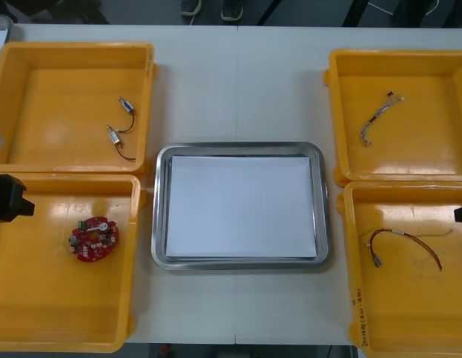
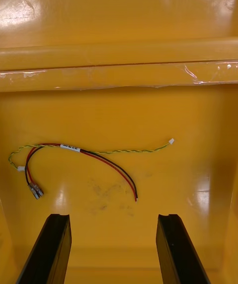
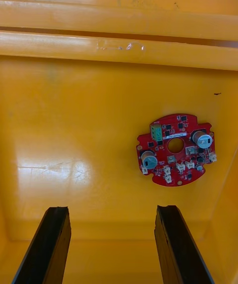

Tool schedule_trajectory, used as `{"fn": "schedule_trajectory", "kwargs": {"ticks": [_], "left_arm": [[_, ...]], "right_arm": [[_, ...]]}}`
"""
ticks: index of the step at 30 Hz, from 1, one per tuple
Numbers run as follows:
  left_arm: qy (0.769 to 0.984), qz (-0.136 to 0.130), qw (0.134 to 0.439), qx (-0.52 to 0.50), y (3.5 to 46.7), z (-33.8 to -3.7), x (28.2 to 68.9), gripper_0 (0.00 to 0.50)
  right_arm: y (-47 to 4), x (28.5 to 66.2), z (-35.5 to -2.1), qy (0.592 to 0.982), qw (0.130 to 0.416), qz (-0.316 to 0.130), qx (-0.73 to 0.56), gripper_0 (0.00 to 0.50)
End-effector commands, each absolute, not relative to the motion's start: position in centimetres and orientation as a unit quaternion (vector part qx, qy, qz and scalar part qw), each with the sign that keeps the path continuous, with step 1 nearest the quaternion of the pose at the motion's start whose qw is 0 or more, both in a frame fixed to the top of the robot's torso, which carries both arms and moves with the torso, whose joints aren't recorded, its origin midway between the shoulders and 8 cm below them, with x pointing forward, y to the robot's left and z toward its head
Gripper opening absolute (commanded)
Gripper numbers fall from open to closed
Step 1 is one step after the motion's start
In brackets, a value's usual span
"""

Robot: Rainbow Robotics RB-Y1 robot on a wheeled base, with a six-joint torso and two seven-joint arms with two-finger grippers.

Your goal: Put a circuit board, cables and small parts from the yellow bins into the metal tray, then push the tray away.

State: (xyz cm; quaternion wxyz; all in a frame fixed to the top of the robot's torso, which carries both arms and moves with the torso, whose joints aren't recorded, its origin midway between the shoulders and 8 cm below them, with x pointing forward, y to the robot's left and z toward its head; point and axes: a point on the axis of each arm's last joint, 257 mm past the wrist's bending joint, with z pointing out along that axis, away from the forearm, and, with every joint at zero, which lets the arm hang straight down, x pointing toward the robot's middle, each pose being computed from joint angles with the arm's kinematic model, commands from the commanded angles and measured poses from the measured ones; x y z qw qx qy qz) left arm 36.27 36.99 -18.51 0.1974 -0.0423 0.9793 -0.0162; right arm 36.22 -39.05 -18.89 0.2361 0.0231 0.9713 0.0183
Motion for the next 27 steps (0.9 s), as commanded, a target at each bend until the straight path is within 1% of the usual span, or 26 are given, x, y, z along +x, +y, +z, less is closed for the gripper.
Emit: {"fn": "schedule_trajectory", "kwargs": {"ticks": [1, 27], "left_arm": [[0.978, 0.011, 0.207, -0.011, 38.40, -17.24, 35.85, 0.500], [0.978, 0.011, 0.207, -0.011, 38.40, -17.24, 35.85, 0.500]], "right_arm": [[-40.38, 35.77, -17.59, 0.969, 0.246, 0.000, 0.033, 0.500], [-40.38, 35.77, -17.59, 0.969, 0.246, 0.000, 0.033, 0.500]]}}
